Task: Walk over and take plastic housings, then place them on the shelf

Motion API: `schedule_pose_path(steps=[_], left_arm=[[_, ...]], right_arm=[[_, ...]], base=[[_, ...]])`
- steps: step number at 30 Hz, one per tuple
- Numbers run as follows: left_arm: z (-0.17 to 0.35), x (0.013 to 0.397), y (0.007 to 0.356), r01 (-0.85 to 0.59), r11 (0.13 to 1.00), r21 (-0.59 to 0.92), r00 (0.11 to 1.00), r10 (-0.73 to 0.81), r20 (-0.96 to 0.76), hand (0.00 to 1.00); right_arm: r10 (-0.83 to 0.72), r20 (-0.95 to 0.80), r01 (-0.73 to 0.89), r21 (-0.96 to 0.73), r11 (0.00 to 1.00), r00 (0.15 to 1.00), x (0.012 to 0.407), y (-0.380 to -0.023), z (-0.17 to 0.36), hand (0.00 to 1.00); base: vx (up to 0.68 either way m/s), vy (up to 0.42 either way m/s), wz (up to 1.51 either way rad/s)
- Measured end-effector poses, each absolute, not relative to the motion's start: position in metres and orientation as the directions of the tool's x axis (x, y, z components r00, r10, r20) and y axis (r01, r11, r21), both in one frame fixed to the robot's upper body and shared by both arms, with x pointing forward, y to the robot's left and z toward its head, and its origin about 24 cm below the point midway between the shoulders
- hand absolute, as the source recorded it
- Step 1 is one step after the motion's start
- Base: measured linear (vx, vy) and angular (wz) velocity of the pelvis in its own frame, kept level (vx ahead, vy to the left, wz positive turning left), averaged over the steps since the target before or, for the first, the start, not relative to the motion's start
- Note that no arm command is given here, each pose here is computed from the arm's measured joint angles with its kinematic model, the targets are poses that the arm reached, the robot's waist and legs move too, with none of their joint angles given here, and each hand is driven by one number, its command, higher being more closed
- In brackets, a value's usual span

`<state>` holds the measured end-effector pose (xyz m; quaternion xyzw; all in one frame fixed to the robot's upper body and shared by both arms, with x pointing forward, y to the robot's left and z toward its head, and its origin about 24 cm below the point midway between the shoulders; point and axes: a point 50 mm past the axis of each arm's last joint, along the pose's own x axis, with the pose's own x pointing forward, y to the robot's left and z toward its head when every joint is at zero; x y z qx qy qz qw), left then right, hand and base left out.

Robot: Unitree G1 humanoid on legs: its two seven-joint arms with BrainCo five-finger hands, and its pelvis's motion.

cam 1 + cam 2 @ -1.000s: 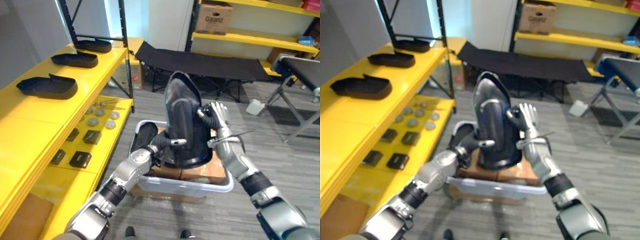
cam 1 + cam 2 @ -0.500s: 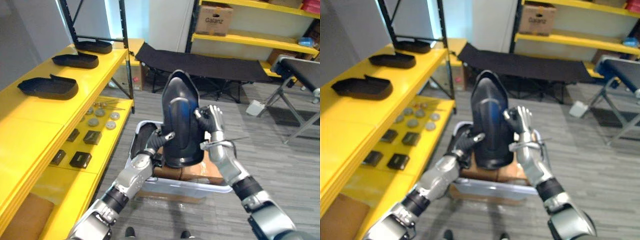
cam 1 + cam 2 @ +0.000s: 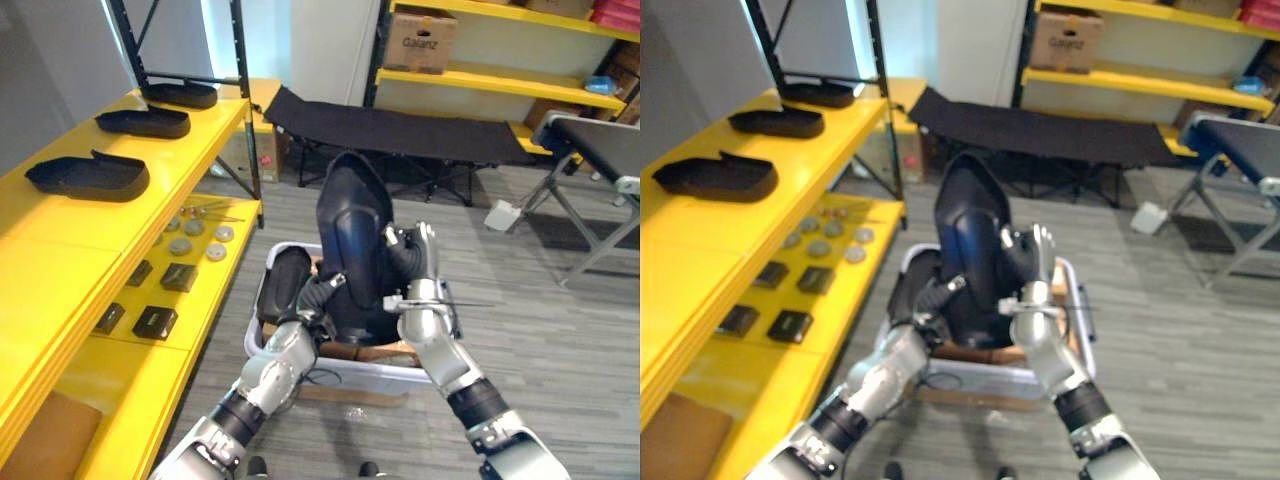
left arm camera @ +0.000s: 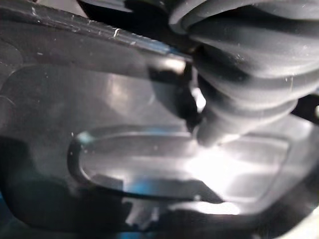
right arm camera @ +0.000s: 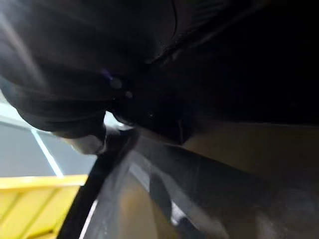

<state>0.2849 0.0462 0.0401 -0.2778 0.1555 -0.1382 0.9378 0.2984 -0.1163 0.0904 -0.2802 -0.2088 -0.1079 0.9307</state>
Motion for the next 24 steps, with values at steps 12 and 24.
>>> schedule_pose_path(steps=[12, 24], left_arm=[[0.096, 0.27, 0.054, 0.277, 0.84, -0.467, 0.957, -0.283, 0.06, 1.0], [0.117, 0.251, 0.098, -0.003, 0.982, -0.19, 0.957, 0.058, 0.286, 1.0]], right_arm=[[-0.174, 0.551, 0.291, -0.132, 0.948, 0.816, 0.258, -0.133, 0.136, 0.0], [-0.24, 0.482, 0.202, 0.13, 0.971, 0.843, 0.223, -0.179, 0.136, 0.0]], base=[[0.01, 0.001, -0.01], [0.0, 0.005, -0.07]])
